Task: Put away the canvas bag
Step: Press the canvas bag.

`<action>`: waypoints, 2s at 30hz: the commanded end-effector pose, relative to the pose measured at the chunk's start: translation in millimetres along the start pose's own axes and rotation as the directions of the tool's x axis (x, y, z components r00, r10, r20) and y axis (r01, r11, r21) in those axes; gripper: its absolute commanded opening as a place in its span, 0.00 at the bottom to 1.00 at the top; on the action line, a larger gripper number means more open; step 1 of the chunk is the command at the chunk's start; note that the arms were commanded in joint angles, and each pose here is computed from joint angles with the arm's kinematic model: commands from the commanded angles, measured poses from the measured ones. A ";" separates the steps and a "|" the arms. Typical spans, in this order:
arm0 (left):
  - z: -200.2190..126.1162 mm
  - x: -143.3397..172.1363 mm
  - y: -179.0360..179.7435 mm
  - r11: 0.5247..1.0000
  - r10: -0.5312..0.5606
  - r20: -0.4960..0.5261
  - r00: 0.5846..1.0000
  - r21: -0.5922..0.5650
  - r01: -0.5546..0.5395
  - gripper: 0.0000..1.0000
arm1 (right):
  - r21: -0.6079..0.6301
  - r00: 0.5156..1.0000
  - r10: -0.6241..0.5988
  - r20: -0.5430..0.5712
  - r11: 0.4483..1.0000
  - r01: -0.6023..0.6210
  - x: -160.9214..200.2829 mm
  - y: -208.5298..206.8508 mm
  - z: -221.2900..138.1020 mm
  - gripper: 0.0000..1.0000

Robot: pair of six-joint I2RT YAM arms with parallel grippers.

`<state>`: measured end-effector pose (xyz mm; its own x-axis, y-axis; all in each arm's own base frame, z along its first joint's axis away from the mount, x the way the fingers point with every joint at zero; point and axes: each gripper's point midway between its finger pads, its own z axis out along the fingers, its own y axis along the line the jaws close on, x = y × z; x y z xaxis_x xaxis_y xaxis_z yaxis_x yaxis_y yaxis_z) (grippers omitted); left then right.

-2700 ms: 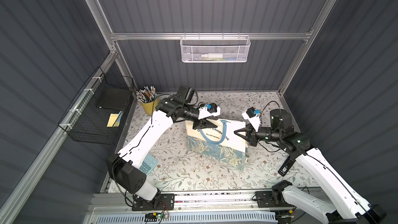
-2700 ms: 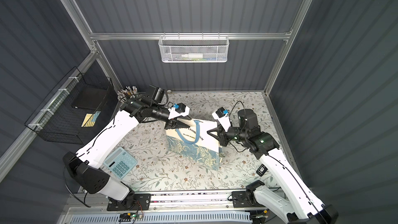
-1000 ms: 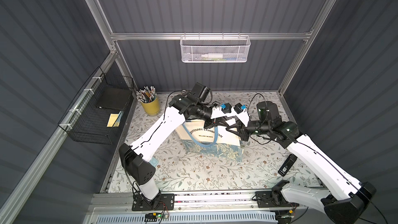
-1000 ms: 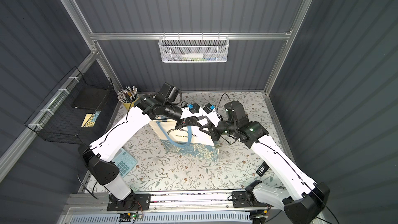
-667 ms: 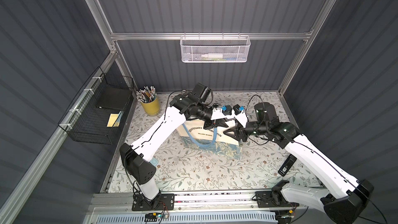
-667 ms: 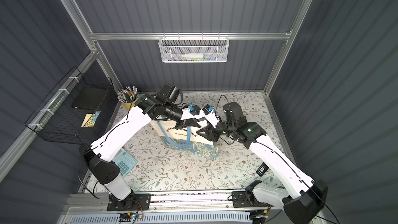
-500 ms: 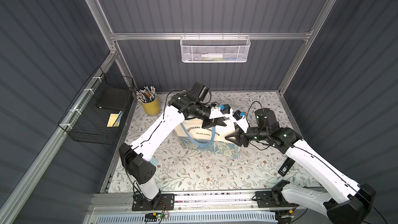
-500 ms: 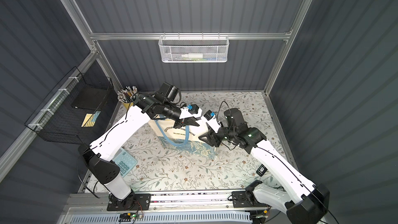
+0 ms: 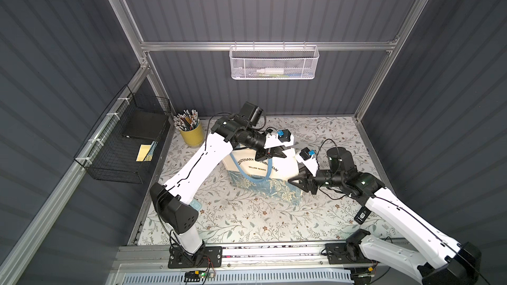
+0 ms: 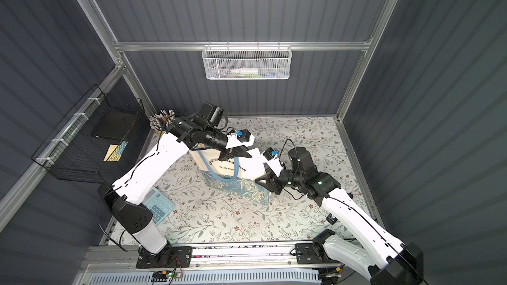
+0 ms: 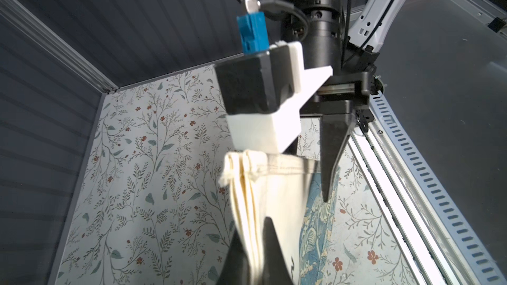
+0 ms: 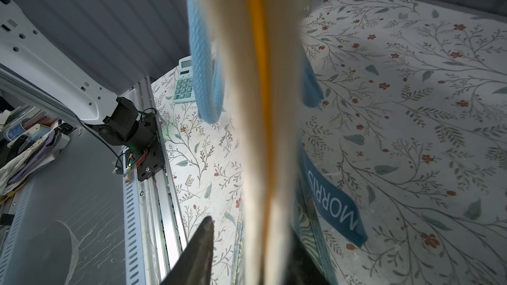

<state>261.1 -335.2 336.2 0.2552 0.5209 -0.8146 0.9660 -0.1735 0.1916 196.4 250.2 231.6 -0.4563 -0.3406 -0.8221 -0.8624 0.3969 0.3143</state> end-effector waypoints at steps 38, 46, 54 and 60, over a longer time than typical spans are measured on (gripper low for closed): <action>-63.4 -66.7 50.2 0.964 0.156 0.173 0.972 -0.242 -0.111 0.00 | -0.020 0.982 0.170 -0.077 0.985 -0.172 30.0 -7.6 38.3 0.42; -60.6 -63.2 49.8 0.969 0.131 0.176 0.976 -0.233 -0.088 0.00 | 0.056 0.976 0.212 -0.039 0.976 -0.210 20.8 -26.8 46.9 0.00; -64.1 -48.6 70.6 0.939 0.092 0.091 0.992 -0.340 -0.056 0.00 | -0.163 0.953 0.294 -0.072 0.939 -0.302 23.3 20.5 30.7 0.00; -35.6 1.3 96.4 0.924 0.015 -0.020 1.000 -0.382 -0.022 0.00 | -0.432 0.959 0.285 -0.005 0.864 -0.259 -24.0 80.9 -7.9 0.00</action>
<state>327.3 -321.9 373.0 0.2526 0.5142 -0.8196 0.9404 0.0688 0.3329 169.8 279.7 237.8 -0.6946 -0.2119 -0.6875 -0.7179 0.2648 0.6438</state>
